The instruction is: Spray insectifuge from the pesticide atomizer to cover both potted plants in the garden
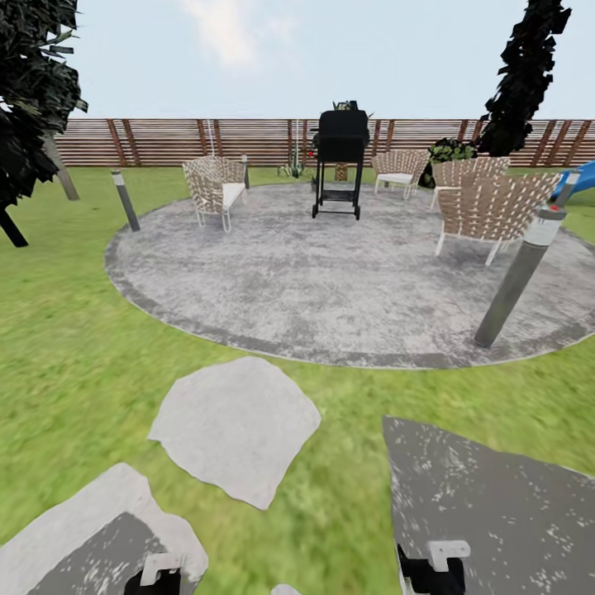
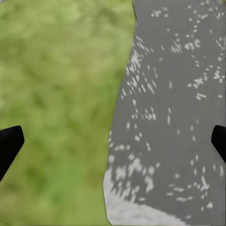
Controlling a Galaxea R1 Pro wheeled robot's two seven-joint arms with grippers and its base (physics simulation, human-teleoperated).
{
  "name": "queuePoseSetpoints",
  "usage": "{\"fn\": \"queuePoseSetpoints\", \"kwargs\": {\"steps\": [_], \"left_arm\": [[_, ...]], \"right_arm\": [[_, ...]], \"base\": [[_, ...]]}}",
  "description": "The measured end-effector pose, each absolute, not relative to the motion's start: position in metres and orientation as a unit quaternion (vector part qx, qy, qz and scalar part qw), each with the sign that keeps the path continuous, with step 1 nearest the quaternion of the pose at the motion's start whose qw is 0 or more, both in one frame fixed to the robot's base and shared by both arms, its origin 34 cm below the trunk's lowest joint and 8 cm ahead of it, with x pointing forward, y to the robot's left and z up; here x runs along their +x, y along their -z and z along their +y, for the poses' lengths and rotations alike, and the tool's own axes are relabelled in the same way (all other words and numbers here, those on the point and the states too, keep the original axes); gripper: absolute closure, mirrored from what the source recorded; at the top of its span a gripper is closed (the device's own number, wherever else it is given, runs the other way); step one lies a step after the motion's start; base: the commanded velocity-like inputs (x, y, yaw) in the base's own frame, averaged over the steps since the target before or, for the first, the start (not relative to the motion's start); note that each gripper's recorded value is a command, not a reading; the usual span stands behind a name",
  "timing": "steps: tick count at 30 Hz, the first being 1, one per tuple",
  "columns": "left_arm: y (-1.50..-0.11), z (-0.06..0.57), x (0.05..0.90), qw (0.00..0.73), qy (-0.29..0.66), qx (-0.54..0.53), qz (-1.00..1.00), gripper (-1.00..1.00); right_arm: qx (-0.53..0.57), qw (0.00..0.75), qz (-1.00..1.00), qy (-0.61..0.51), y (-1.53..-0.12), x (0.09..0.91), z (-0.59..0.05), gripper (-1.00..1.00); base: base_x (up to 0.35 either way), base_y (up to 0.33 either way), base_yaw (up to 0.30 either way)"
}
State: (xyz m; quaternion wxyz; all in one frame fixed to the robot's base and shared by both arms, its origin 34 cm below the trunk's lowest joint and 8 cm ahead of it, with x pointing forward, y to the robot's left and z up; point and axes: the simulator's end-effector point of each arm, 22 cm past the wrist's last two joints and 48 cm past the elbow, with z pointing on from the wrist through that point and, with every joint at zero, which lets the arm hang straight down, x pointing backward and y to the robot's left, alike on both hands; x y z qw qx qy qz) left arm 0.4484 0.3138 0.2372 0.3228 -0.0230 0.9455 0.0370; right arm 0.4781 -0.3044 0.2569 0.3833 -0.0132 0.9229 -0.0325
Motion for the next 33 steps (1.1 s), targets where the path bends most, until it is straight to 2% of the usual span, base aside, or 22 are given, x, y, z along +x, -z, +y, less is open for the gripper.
{"fn": "queuePoseSetpoints", "kwargs": {"steps": [33], "left_arm": [[-0.2372, 0.3138, 0.4485, 0.323, -0.037, -0.023, 0.945, 1.0]], "right_arm": [[-0.014, 0.383, 0.923, 0.033, -0.2568, 0.4782, -0.3043, -1.0]], "base": [[0.336, 0.0, 0.0]]}}
